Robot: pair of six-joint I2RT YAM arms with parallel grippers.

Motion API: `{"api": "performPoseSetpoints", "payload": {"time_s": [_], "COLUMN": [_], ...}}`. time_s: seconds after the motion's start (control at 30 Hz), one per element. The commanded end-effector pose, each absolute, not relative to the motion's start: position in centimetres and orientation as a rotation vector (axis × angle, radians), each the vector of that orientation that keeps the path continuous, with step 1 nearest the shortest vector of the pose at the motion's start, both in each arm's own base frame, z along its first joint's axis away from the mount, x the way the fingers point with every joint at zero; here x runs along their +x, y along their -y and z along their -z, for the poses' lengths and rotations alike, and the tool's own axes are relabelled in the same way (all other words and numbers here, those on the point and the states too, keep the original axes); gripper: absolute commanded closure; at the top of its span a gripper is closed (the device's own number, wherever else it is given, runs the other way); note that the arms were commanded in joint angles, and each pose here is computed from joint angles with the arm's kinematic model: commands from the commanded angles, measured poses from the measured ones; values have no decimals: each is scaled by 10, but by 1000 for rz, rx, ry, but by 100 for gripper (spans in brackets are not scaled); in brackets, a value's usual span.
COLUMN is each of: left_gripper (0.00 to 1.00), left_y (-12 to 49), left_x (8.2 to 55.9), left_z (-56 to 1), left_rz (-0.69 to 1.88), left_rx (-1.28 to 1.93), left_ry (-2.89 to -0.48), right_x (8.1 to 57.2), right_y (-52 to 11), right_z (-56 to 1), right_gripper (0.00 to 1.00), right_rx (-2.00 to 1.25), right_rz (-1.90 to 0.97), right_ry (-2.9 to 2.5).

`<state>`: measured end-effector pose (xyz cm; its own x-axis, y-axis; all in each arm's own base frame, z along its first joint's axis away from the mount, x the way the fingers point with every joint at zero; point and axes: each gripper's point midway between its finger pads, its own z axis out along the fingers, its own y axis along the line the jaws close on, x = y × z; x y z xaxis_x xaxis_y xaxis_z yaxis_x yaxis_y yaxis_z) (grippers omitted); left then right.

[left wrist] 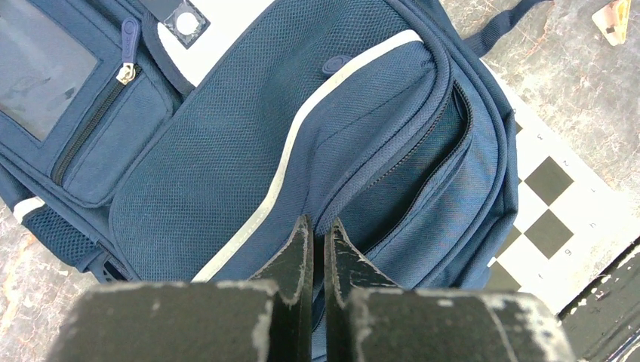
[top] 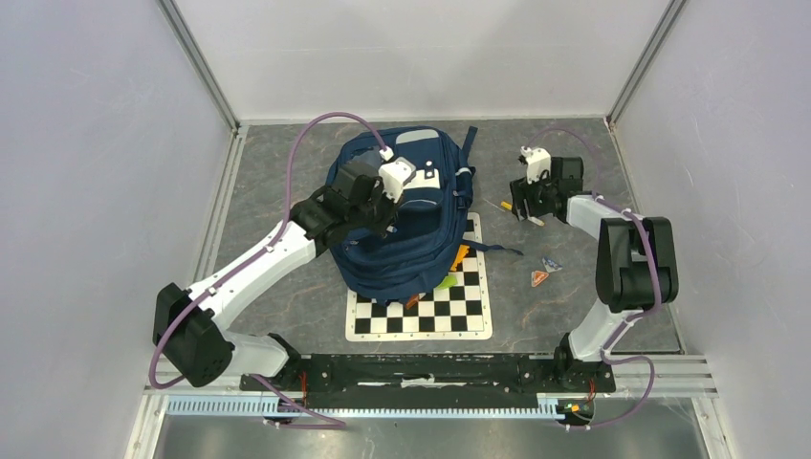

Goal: Pack the student bag
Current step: Pick up the stationery from the center of the board.

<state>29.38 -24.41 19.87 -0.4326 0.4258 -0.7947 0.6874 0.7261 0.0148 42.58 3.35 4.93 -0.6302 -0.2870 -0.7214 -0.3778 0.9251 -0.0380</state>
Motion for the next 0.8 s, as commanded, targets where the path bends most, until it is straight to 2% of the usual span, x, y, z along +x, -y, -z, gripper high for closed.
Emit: {"api": "performPoseSetpoints", "payload": {"time_s": [0.0, 0.6, 0.77], "left_gripper": [98, 98, 98], "left_y": [266, 269, 270], "left_x": [300, 297, 298], "left_z": [-226, -227, -224], "left_rz": [519, 546, 548], "left_rx": [788, 801, 804], "left_ry": [-1996, -1987, -1992], "right_x": [428, 362, 357], "right_y": [-41, -65, -53], "right_z": [-47, -16, -13], "right_gripper": [27, 38, 38], "right_rx": [-493, -499, -503], "right_rz": [-203, -290, -123], "right_ry": [-2293, -2433, -2459]}}
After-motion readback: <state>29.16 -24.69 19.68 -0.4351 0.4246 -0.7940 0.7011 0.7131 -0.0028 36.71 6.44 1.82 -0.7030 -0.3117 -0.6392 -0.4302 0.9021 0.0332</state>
